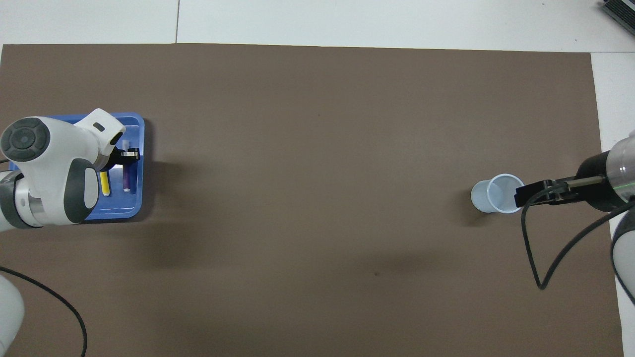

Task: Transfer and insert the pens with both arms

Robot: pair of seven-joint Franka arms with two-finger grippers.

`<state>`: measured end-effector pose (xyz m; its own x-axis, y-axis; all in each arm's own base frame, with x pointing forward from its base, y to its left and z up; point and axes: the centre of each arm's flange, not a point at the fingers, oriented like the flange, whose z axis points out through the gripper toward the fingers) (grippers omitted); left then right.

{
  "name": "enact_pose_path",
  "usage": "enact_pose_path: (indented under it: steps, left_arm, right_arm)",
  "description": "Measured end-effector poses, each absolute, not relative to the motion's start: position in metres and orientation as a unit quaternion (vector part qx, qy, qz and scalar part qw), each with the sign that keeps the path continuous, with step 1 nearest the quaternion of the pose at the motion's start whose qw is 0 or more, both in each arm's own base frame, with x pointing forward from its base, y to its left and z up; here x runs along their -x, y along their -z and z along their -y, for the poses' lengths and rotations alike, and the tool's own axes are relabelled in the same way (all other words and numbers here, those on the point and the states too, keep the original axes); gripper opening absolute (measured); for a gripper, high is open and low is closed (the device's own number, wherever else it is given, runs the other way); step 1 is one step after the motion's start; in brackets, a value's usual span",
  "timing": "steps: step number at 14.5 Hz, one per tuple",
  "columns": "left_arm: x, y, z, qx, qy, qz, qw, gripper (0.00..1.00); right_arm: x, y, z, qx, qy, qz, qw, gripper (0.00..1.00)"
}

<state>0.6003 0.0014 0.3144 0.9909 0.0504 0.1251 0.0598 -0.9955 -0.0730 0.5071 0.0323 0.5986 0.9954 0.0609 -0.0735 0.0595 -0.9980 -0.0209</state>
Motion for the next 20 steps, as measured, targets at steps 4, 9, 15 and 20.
enact_pose_path:
  steps: [4,9,15,20]
  left_arm:
    - [-0.596,-0.332,0.001,0.998,0.054,0.028,0.034,0.17]
    - [-0.587,-0.366,0.0,0.998,0.042,0.031,0.026,0.17]
    - [-0.569,-0.412,-0.002,0.999,0.016,0.034,0.015,0.17]
    - [-0.554,-0.466,-0.004,0.999,0.011,0.035,0.004,0.17]
  right_arm:
    - [-0.507,-0.599,-0.032,0.999,-0.037,0.03,0.009,1.0]
    - [-0.507,-0.599,-0.032,0.999,-0.036,0.03,0.009,1.0]
    - [-0.506,-0.599,-0.032,0.999,-0.037,0.03,0.009,1.0]
    - [-0.503,-0.595,-0.033,0.999,-0.041,0.031,0.009,1.0]
